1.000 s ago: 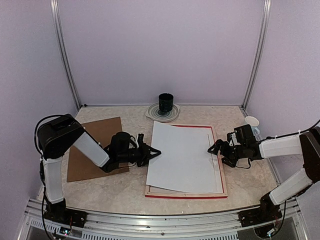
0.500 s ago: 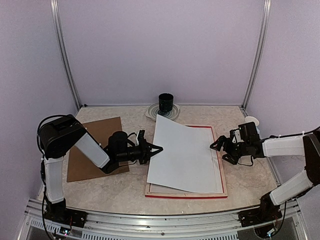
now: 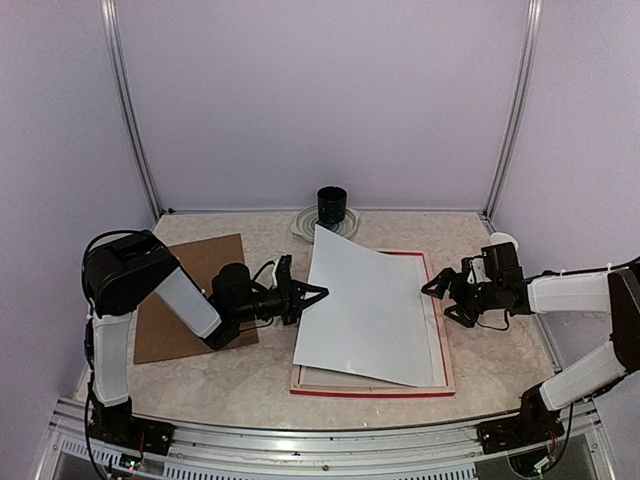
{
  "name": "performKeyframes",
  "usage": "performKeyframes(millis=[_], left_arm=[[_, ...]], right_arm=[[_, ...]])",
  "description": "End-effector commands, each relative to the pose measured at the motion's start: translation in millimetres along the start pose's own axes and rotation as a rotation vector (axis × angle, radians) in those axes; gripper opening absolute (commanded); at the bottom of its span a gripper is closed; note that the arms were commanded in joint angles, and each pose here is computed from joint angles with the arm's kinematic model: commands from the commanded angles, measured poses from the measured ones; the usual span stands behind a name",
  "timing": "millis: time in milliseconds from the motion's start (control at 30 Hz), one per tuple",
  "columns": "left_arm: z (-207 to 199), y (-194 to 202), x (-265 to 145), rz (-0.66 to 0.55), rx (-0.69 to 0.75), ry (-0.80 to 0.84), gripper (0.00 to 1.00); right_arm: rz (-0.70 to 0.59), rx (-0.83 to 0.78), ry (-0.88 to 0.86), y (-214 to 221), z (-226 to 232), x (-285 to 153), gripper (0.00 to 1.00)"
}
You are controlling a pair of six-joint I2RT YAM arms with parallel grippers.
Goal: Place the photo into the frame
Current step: Place the photo on the mat board.
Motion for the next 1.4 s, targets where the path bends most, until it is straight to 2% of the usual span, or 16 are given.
performKeyframes(millis=[0,100,233,433,767,867,1000,1100,1200,1367], left_arm=[[-26,-4,1,0.007,0.044,0.13,0.0],[-40,-6,0,-0.004,0.075,0.174,0.0],[-15,-2,2,0.012,0.058,0.055,0.0],[24,15,1,0.034,-0.043,0.022,0.0],[29,18,3,0.052,-0.043,-0.002,0.0],[30,20,2,0.061,-0.047,-0.015,0.08],[40,22,1,0.094,-0.051,-0.093,0.28],[47,21,2,0.122,-0.047,-0.186,0.37],[46,14,7,0.147,-0.027,-0.228,0.41],[46,9,18,0.208,0.002,-0.277,0.42]], right_arm=[[-0.024,-0.001,-0.044,-8,11,-7,0.99],[-0.024,0.003,-0.044,-9,11,-7,0.99],[-0.024,0.005,-0.047,-10,13,-8,0.99],[-0.023,0.01,-0.034,-9,10,-8,0.99],[-0.011,0.016,0.007,-7,1,-3,0.99],[-0.006,0.022,0.028,-5,-5,0,0.99],[-0.01,0.018,0.034,-5,-7,0,0.99],[-0.022,0.011,0.036,-7,-6,-1,0.99],[-0.023,0.008,0.035,-7,-6,-2,0.99],[-0.017,0.008,0.047,-5,-10,0,0.99]])
Point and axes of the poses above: each gripper's point midway between its finger pads, its own x axis out along the fingers, its own z axis along the line the jaws close on, y = z × x, the point moved 4 cm from there along -x, back along the fingers, and after that the axes turned 8 degrees about x, right-handed, at the moved point
